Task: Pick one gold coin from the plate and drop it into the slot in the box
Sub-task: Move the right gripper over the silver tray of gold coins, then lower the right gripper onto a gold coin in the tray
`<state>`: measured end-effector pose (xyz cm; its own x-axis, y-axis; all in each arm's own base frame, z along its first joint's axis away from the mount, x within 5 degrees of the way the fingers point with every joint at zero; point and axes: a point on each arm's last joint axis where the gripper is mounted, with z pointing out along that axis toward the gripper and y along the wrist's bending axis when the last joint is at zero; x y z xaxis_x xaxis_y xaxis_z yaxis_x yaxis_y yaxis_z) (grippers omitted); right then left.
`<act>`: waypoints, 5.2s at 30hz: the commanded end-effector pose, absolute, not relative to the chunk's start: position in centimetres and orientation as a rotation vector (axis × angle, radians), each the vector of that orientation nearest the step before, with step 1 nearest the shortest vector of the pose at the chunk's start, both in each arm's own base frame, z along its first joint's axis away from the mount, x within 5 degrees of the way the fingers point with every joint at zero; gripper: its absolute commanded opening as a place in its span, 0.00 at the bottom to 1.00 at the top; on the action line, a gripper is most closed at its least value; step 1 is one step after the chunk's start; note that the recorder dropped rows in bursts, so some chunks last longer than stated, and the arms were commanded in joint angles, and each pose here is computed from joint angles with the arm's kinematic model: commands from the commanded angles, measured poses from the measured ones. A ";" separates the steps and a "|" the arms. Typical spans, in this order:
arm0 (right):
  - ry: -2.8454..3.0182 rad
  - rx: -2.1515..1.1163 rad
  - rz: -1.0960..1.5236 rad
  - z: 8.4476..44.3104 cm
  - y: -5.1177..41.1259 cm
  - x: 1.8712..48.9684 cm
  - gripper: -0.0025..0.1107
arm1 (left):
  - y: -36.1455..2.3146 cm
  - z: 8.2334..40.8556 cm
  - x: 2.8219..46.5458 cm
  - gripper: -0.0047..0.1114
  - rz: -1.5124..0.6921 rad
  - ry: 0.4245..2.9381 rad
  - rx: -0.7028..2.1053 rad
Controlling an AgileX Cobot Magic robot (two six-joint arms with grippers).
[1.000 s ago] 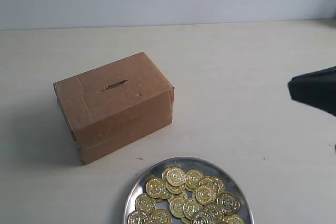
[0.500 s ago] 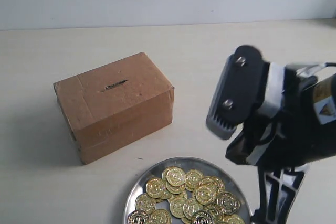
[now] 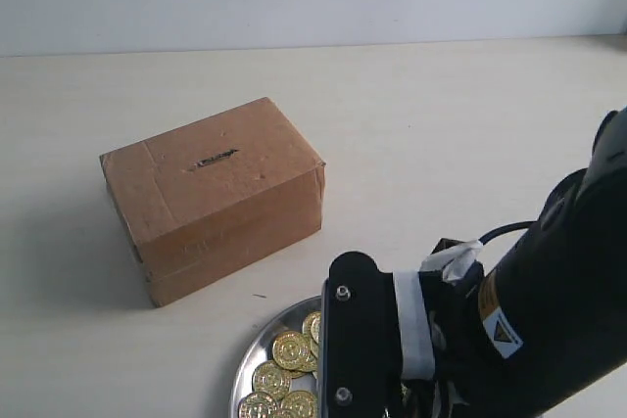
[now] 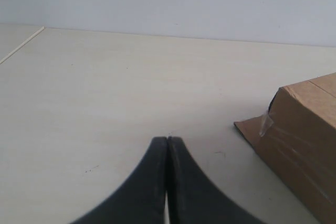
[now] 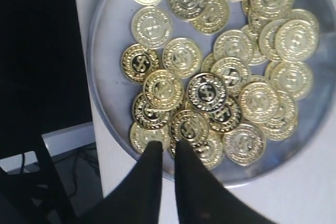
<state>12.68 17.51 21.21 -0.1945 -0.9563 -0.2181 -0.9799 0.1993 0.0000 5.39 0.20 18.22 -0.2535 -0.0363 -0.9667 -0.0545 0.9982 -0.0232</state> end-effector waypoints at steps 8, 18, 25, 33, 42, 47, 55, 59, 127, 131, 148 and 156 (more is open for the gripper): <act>2.297 -1.841 0.282 19.4 19.3 13.5 0.49 | 0.2 18.3 5.4 0.04 0.011 1.815 -0.076; 2.510 -1.649 0.305 16.6 20.5 14.3 0.54 | 0.2 18.3 5.4 0.04 0.011 1.815 -0.076; 2.654 -1.615 0.238 15.1 20.7 14.6 0.54 | 0.2 18.3 5.4 0.04 0.011 1.815 -0.076; 2.631 -1.682 0.220 14.9 21.5 15.3 0.54 | 0.2 18.3 5.4 0.04 0.011 1.815 -0.076; 2.479 -1.956 0.198 14.7 21.2 15.1 0.53 | 0.2 18.3 5.4 0.04 0.011 1.815 -0.076; 2.324 -2.143 0.209 14.6 21.2 15.0 0.52 | 0.2 18.3 5.4 0.04 0.011 1.815 -0.076; 2.282 -2.207 0.240 14.3 21.3 14.8 0.51 | 0.2 18.3 5.4 0.04 0.011 1.815 -0.076; 2.296 -2.210 0.234 13.6 21.4 15.0 0.51 | 0.2 18.3 5.4 0.04 0.011 1.815 -0.076; 2.014 -2.059 0.221 11.3 25.6 17.0 0.48 | 0.2 18.3 5.4 0.04 0.011 1.815 -0.076; 2.009 -2.052 0.219 11.3 25.6 17.0 0.46 | 0.2 18.3 5.4 0.04 0.011 1.815 -0.076; 2.173 -1.870 0.235 11.3 25.7 17.2 0.45 | 0.2 18.3 5.4 0.04 0.011 1.815 -0.076; 2.269 -1.745 0.256 11.3 25.7 17.3 0.43 | 0.2 18.3 5.4 0.04 0.011 1.815 -0.076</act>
